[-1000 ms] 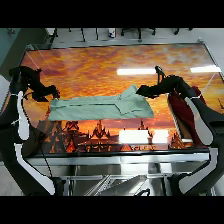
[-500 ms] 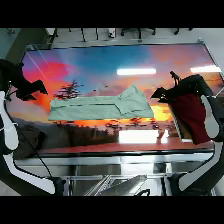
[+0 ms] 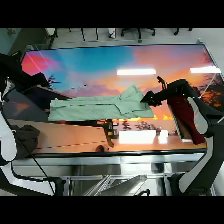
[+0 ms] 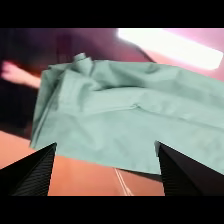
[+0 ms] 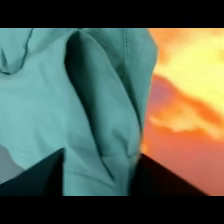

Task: Fold the shirts.

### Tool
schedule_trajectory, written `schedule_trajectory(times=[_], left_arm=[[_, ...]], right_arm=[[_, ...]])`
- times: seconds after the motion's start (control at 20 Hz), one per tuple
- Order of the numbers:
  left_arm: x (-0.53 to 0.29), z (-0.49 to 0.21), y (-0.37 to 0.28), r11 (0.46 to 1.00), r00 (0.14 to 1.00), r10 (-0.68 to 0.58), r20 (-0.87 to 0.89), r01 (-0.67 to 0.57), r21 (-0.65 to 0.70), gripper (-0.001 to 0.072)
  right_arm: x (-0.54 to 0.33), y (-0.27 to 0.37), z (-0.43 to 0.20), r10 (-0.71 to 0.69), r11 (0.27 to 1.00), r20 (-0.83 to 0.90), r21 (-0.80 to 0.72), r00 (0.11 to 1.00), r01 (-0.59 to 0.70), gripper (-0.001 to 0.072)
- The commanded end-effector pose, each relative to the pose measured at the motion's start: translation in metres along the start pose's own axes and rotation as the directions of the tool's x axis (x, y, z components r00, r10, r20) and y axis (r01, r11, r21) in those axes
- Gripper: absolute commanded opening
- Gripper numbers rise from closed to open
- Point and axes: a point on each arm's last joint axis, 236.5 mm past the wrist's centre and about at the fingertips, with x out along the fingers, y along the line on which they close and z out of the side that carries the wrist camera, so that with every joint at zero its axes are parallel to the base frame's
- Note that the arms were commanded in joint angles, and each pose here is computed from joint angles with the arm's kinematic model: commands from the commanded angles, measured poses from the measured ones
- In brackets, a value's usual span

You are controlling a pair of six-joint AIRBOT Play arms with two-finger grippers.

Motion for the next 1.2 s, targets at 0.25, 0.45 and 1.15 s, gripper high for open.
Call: schedule_trajectory(times=[0.25, 0.45, 1.15], left_arm=[[0.015, 0.002, -0.111, 0.963, 0.99, -0.106, 0.089, 0.08, 0.257, 0.0012], [0.082, -0.054, -0.229, 0.869, 0.956, -0.284, -0.074, 0.29, 0.401, 0.0012], [0.203, -0.211, -0.424, 0.717, 0.738, -0.572, -0.358, 0.662, 0.22, 0.0012]], right_arm=[[-0.021, 0.047, 0.025, 0.009, 0.996, 0.044, -0.091, 0.999, -0.005, 0.0024], [-0.093, 0.111, 0.035, 0.032, 0.975, 0.127, -0.222, 0.991, -0.003, 0.0024], [-0.193, 0.204, -0.011, 0.008, 0.924, 0.146, -0.379, 0.989, 0.048, 0.0025]])
